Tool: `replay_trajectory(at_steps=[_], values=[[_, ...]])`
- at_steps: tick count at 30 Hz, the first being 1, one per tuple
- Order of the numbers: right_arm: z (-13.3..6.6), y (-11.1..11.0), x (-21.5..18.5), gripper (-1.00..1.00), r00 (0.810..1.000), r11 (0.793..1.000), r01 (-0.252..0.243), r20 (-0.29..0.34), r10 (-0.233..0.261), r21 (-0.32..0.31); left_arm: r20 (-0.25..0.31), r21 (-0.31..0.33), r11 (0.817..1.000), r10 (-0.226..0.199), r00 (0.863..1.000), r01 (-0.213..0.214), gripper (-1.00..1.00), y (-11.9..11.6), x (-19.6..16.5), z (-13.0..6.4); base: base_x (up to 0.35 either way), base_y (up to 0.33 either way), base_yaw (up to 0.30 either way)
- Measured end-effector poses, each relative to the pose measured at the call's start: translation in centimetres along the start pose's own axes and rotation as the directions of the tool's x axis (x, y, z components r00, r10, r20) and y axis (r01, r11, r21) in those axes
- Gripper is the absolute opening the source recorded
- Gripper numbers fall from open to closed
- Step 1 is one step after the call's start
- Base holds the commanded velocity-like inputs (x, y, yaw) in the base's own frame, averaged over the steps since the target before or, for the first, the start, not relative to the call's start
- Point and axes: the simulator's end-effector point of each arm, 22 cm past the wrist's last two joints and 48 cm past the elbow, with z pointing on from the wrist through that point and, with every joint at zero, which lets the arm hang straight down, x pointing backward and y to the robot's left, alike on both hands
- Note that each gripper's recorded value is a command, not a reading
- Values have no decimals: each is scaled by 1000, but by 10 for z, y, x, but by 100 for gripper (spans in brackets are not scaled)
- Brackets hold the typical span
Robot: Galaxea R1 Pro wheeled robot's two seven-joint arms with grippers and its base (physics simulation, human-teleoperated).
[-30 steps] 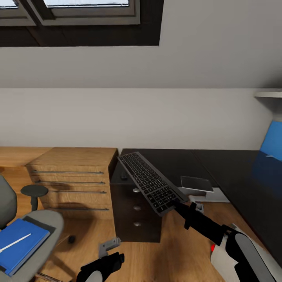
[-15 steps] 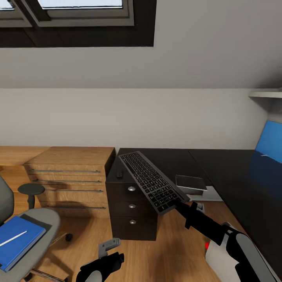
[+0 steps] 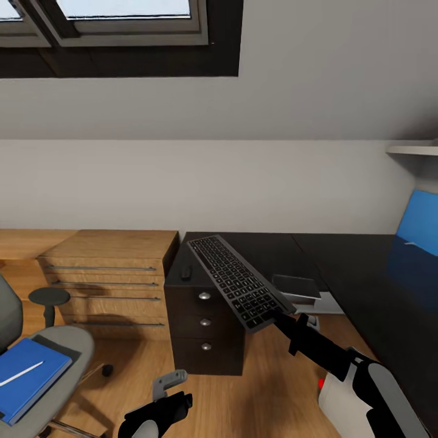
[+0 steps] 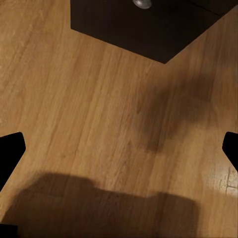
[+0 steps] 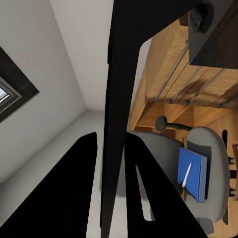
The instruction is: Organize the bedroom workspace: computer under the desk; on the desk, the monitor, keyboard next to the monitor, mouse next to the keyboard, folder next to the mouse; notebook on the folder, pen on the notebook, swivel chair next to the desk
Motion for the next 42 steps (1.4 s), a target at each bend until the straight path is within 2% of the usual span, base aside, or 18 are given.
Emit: replay_trajectory(at_steps=[12,31,42], values=[[-4,20,-14,-100,1000,1000,-4,28,4,0,-17,-31,1000,-6,1000,6,100,7,-7,-10,0,0,0],[-6,47,-23,-100,999,1000,-15,44,15,7,-21,-35,999,-6,1000,5,100,0,-22,-35,-5,0,0],[-6,64,-28,-100,999,1000,-15,51,15,8,-22,-35,999,-5,1000,4,100,-4,-31,-49,-274,0,0]])
